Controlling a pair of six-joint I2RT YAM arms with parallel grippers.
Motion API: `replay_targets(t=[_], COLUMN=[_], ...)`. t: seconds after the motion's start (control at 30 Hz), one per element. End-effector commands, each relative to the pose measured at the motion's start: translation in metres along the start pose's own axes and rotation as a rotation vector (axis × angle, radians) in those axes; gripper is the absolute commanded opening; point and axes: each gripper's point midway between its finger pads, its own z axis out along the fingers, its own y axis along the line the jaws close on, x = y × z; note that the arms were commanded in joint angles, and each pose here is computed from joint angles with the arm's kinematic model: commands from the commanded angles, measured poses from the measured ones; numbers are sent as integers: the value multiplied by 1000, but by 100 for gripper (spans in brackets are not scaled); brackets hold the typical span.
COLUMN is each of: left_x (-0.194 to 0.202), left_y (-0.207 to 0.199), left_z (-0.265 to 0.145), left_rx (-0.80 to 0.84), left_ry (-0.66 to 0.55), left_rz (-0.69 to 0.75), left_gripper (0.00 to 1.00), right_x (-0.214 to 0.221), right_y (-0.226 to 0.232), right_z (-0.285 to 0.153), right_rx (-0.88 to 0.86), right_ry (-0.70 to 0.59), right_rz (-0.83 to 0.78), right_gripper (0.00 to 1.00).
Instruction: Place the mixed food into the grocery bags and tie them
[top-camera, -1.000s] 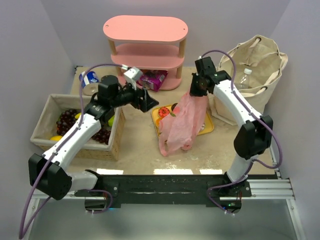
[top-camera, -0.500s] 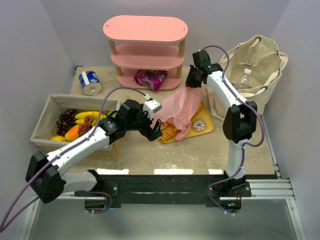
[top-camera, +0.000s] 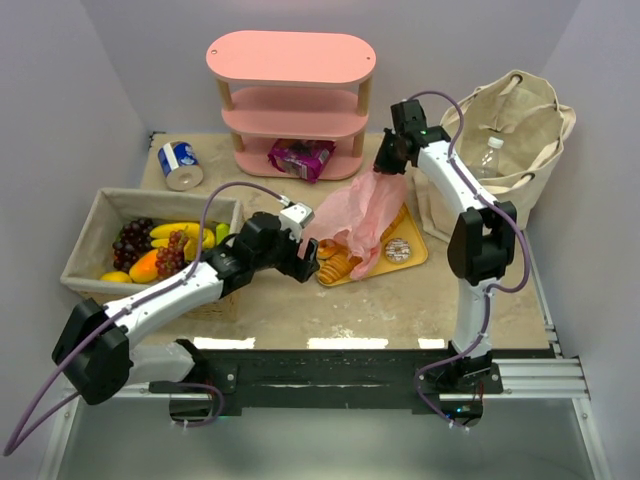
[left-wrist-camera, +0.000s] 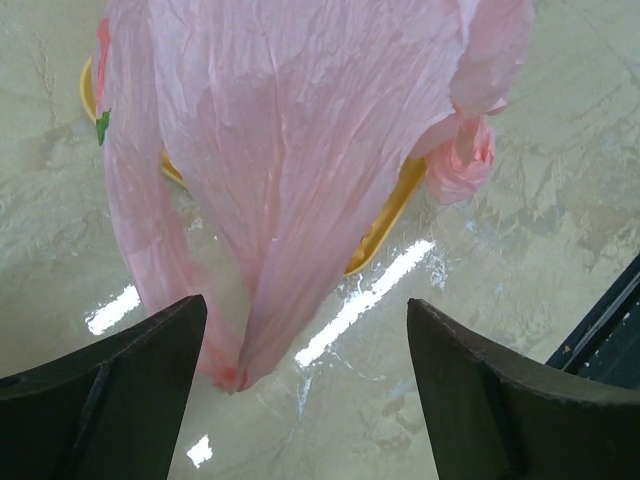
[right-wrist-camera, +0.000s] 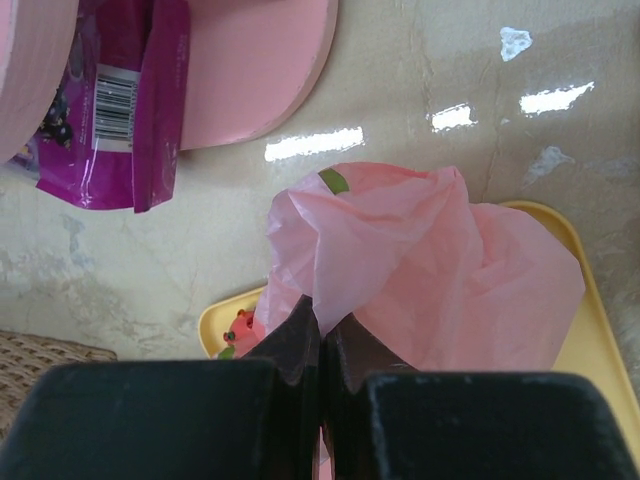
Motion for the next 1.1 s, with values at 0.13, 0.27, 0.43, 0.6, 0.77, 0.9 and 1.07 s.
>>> replay_targets(t=[0.13,0.27,0.43,0.6,0.77,0.9,1.07], left_x=[-26,-53,-96,-138,-141,-134,-134], left_y=[10,-1,-11,-18,-36,-39,-32], left_z=[22,31,9,-49,-96,-118,-134], left_rx=[-55,16,78,180,251,228,155], left_ry=[-91,-158,-183,-264,-173,-108,-84], left_rz=[19,105,100,-7,-117,-226,-406], left_gripper=[64,24,0,0,0,0,0], right_x=[-14,-14,-10,3,55,87,66], right_y=[16,21,34,66,129,180,212], right_z=[-22,-28,-52,-91,-91,-73,-79], right_rx=[-73,-102,-156,-220,-349,-493,-573], right_ry=[-44,-50,-54,-82,12,91,48], right_rz=[8,7,-23,-116,-228,-267,-279], right_gripper=[0,0,0,0,3,39,75])
